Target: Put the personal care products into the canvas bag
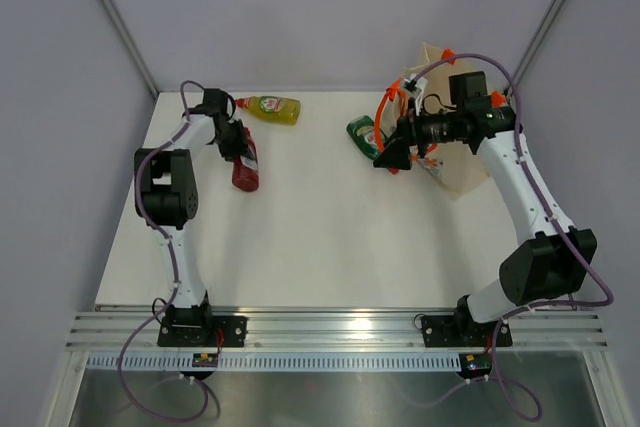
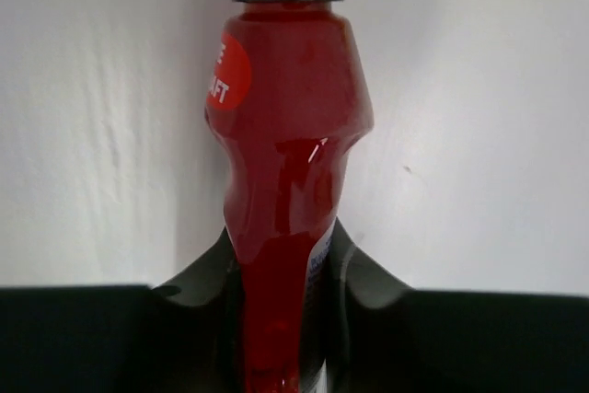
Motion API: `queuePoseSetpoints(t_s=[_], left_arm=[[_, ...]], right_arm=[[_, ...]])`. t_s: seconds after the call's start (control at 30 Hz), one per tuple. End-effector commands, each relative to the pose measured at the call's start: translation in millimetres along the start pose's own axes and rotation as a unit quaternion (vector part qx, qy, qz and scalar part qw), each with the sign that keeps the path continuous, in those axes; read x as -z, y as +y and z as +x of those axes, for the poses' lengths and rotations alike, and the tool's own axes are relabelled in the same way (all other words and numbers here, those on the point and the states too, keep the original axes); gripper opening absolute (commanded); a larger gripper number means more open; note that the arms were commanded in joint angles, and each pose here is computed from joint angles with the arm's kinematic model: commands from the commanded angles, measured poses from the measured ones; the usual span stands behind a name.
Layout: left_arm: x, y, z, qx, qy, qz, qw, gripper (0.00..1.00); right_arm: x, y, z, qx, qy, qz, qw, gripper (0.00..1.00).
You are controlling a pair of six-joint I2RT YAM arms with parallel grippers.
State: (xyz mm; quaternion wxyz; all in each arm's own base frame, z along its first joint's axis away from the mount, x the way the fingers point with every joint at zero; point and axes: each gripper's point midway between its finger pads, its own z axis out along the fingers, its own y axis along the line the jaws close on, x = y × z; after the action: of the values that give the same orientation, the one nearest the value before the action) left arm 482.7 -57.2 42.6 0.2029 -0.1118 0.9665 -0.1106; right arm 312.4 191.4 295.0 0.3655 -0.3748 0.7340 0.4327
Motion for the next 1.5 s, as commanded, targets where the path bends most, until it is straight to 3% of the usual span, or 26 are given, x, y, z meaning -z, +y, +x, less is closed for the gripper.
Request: queuePoseSetpoints(t_s=[0.0,0.13,0.2,0.27,0.3,0.37,0.4,0.47,0.6,0.83,1.07,1.2,1.3,1.33,1.4,1.47], left_arm=[[22,-44,39,0.06,0.053,0.126,0.989,0.0],[35,-76,63,0.117,0.063,0.236,0.963,0.0],[39,-91,78,0.141,0.069,0.289,0.945,0.0],[58,-108,69,0.13,0.032,0.34,0.931,0.0],[61,-111,87,0.154,0.057,0.357,0.92,0.0],[89,-127,73,0.133,0.01,0.409,0.903,0.0],[95,-128,85,0.156,0.027,0.42,0.893,0.0],[123,-140,78,0.137,-0.007,0.459,0.878,0.0],[158,-156,85,0.142,-0.017,0.498,0.855,0.0],[208,-176,94,0.14,-0.055,0.554,0.819,0.0],[235,-198,97,0.131,-0.064,0.583,0.799,0.0],[242,-202,94,0.132,-0.072,0.589,0.794,0.0],[250,-204,88,0.133,-0.083,0.597,0.787,0.0],[252,-205,86,0.133,-0.085,0.598,0.786,0.0],[255,-206,83,0.132,-0.09,0.601,0.783,0.0],[258,-207,80,0.135,-0.095,0.604,0.78,0.0]], right_arm=[[-34,-8,15,-0.073,0.028,0.012,0.997,0.97],[-77,-2,45,-0.164,0.078,-0.003,0.983,0.98],[-98,5,45,-0.186,0.072,0.004,0.98,0.99],[-116,-5,46,-0.191,0.045,0.036,0.98,1.0],[-125,4,47,-0.213,0.04,0.032,0.976,0.99],[-139,5,45,-0.216,0.016,0.024,0.976,0.99],[-147,5,50,-0.235,0.019,0.019,0.972,1.0],[-161,13,51,-0.242,0.025,-0.004,0.97,0.99],[-186,18,58,-0.32,0.038,-0.044,0.946,0.99],[-199,32,39,-0.319,0.017,-0.073,0.945,1.0],[-201,57,12,-0.343,-0.002,-0.11,0.933,0.98],[-203,71,12,-0.38,0.005,-0.14,0.914,0.89],[-197,81,12,-0.395,-0.004,-0.166,0.904,0.68],[-194,86,11,-0.407,0.0,-0.177,0.896,0.57],[-191,89,12,-0.41,-0.001,-0.187,0.893,0.55],[-188,92,13,-0.41,-0.002,-0.19,0.892,0.45]])
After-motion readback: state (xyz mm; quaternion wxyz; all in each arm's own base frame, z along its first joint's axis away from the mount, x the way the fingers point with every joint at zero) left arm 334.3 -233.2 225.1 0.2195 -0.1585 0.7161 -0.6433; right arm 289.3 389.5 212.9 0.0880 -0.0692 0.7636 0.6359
